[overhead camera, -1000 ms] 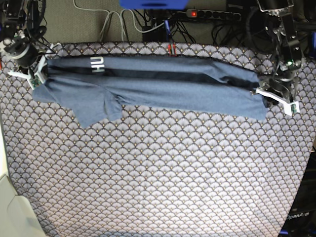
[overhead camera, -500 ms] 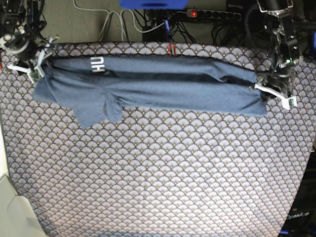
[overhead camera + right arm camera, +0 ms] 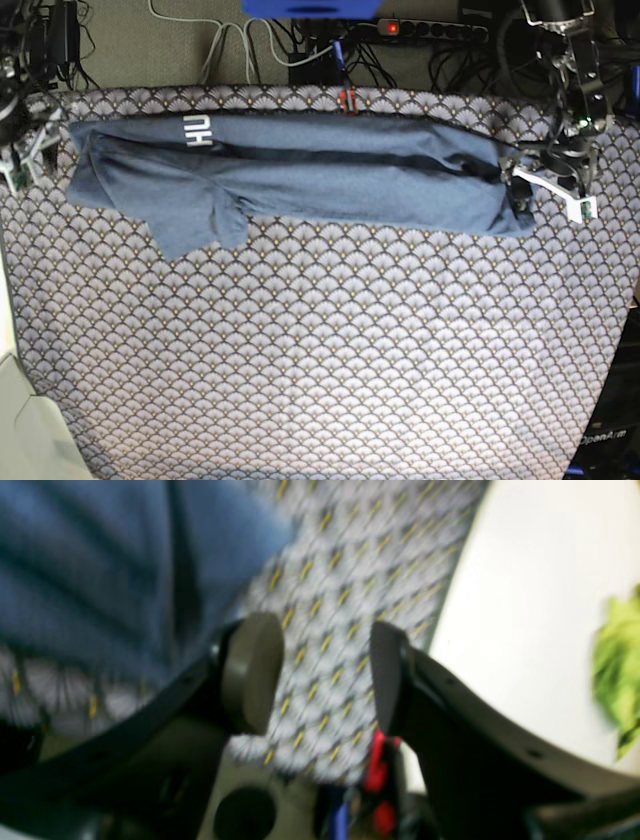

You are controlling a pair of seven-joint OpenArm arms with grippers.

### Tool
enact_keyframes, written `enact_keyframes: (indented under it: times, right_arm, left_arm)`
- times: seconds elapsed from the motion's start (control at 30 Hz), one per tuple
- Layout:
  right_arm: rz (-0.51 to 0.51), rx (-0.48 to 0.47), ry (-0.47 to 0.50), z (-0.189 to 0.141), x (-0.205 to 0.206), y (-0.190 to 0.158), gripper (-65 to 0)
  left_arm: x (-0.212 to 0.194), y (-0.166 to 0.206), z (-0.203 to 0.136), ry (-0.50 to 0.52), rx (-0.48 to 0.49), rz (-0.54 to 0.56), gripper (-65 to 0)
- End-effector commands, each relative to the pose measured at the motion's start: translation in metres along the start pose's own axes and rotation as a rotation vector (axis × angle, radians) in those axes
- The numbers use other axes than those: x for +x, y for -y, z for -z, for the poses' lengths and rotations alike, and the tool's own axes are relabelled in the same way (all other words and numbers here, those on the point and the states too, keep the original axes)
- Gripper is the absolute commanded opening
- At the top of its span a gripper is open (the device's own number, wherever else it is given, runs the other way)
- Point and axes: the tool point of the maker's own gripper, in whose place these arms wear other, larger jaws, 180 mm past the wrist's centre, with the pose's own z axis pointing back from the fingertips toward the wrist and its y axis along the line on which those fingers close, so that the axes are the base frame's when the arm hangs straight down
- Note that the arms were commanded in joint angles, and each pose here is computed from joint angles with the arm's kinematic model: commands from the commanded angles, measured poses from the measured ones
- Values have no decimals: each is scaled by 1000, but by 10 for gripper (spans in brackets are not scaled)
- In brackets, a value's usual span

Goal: Fold the T-shirt properly
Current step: 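Release the hem and move the right gripper to the shirt's end, then grasp the shirt end with the right gripper and tuck it inward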

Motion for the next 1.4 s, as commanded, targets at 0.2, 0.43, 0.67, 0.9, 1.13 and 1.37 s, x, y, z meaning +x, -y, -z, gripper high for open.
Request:
enact_keyframes:
  times: [0.2, 0.43, 0.67, 0.9, 1.13, 1.37]
  right_arm:
    - [-29, -48, 129, 5, 53, 16, -330]
    - [-62, 29, 57, 45, 91, -6, -330]
    - [60, 144, -39, 102, 111, -31, -328]
    - [154, 248, -87, 134, 109, -57, -328]
    - [192, 302, -100, 146, 112, -75, -328]
    - [229, 347, -106, 160, 111, -84, -330]
  left_arm:
    - [7, 0, -1, 13, -10, 3, -77]
    - [6, 2, 0, 12, -15, -4, -76]
    - [6, 2, 0, 12, -12, 1, -78]
    - [6, 1, 0, 12, -7, -2, -78]
    - [7, 1, 0, 12, -7, -3, -78]
    - [7, 1, 0, 13, -8, -5, -75]
